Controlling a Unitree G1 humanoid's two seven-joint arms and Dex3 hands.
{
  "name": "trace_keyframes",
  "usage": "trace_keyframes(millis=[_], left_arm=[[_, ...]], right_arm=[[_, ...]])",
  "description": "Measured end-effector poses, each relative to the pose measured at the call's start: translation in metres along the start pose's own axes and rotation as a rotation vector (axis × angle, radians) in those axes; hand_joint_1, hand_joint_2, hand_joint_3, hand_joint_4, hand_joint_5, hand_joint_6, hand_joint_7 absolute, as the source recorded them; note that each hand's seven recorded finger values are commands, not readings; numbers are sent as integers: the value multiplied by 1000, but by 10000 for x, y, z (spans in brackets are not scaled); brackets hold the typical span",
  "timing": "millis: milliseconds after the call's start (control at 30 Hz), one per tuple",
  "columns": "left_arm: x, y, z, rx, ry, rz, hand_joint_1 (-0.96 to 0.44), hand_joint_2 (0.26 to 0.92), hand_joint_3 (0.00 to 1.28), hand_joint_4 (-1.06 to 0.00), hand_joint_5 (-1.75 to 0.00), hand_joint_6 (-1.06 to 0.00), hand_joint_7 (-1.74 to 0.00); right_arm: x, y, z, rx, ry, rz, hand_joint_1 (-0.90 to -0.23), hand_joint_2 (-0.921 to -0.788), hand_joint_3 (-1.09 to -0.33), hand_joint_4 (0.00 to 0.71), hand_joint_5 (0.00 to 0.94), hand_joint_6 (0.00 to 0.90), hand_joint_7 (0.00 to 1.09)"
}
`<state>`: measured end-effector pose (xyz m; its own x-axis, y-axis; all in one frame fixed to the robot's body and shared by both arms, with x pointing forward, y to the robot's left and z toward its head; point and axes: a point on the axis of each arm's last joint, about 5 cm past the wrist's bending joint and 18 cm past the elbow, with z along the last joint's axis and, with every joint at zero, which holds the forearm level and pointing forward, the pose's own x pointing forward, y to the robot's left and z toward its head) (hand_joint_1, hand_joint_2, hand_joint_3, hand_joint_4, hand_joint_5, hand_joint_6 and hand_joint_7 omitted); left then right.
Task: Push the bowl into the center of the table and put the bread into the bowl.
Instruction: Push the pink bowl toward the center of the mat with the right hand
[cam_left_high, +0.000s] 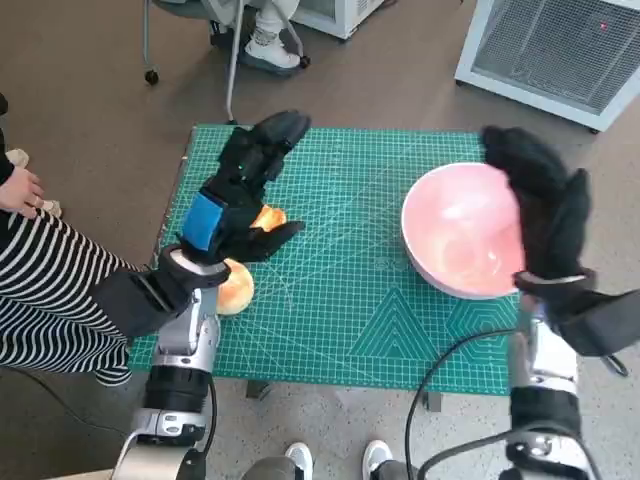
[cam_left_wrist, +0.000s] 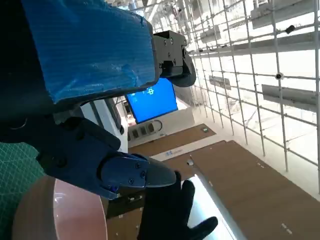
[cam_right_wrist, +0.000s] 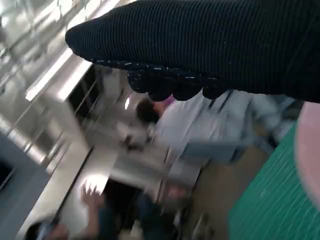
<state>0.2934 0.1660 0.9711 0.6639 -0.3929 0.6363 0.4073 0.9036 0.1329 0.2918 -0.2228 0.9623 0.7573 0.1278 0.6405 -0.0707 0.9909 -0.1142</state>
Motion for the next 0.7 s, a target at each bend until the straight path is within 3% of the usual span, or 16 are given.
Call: trace_keyframes(millis=[233, 367, 700], left_arm=[[2, -9, -3, -1, -2, 12, -460, 842, 335, 1, -335, 1, -579], [2, -11, -3, 0, -2, 18, -461, 839, 340, 1, -333, 1, -578], [0, -11, -6, 5, 0, 22, -465, 834, 353, 1, -326, 1, -584]], right_arm=[[-61, -214, -66, -72, 75, -149, -720, -921, -849, 132, 0, -1, 496], [-110, -288, -113, -86, 130, -243, -704, -921, -868, 125, 0, -1, 490], [-214, -429, -235, -60, 289, -355, -657, -921, -898, 104, 0, -1, 453]])
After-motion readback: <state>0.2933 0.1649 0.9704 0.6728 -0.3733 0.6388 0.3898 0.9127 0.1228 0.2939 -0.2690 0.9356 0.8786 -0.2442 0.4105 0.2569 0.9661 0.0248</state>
